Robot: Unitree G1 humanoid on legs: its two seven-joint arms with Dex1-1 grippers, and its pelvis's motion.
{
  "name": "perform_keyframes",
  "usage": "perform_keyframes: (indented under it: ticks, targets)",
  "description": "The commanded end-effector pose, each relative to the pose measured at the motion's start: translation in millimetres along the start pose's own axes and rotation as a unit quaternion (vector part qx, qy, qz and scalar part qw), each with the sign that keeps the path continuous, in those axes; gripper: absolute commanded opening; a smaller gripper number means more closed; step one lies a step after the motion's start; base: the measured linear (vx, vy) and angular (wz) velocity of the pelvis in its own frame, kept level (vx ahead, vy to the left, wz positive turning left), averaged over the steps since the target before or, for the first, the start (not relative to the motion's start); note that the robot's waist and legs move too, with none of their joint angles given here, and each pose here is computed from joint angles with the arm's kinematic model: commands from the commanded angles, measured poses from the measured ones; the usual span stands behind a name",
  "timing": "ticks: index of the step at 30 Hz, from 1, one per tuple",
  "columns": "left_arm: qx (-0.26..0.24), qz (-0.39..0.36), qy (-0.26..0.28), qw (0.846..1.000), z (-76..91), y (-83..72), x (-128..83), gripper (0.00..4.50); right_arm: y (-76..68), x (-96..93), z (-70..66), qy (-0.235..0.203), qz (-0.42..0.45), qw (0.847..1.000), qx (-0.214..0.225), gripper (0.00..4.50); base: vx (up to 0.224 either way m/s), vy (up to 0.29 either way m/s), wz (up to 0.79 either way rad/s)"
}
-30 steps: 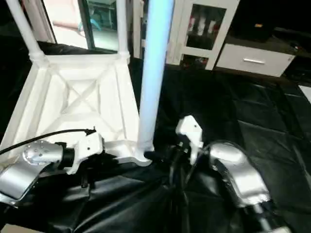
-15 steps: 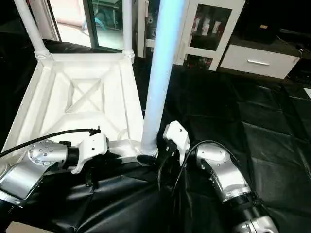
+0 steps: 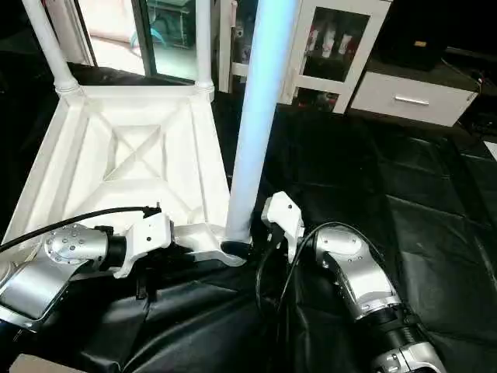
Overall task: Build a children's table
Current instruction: Rotate leg to tighten
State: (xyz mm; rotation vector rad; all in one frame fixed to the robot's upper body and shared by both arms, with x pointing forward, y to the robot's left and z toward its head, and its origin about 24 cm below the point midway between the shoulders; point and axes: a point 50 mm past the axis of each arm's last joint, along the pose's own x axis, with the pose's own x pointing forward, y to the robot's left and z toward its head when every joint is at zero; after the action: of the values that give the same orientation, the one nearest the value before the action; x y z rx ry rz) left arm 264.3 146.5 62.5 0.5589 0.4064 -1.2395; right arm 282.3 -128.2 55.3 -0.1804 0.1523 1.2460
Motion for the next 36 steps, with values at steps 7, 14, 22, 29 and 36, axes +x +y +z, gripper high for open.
perform_keyframes:
  ticks: [7, 14, 22, 29, 36]
  targets:
    - [-0.046, -0.027, 0.001, 0.999, -16.0, -13.6, 11, 0.0, -0.9, -4.1, -3.7, -0.013, -0.012, 1.0, 0.02, 2.2, 0.0, 0.0, 0.0]
    - [-0.059, 0.001, -0.018, 0.998, -6.9, -4.8, 19, 0.0, -0.9, -3.9, -16.0, 0.012, -0.048, 0.998, 0.047, 2.09, 0.0, 0.0, 0.0]
    - [-0.076, 0.068, -0.032, 0.994, 21.8, 20.2, 43, 0.0, -6.7, 3.1, -45.2, 0.099, -0.176, 0.976, 0.077, 2.07, 0.0, 0.0, 0.0]
    - [-0.1, 0.147, -0.021, 0.984, 47.2, 32.7, 75, 0.0, -18.6, 28.3, -43.8, 0.089, -0.38, 0.912, 0.124, 2.07, 0.0, 0.0, 0.0]
    - [-0.1, 0.164, -0.024, 0.981, 56.5, 33.7, 85, 0.0, -4.9, 55.1, -28.6, 0.033, -0.312, 0.942, 0.12, 2.07, 0.0, 0.0, 0.0]
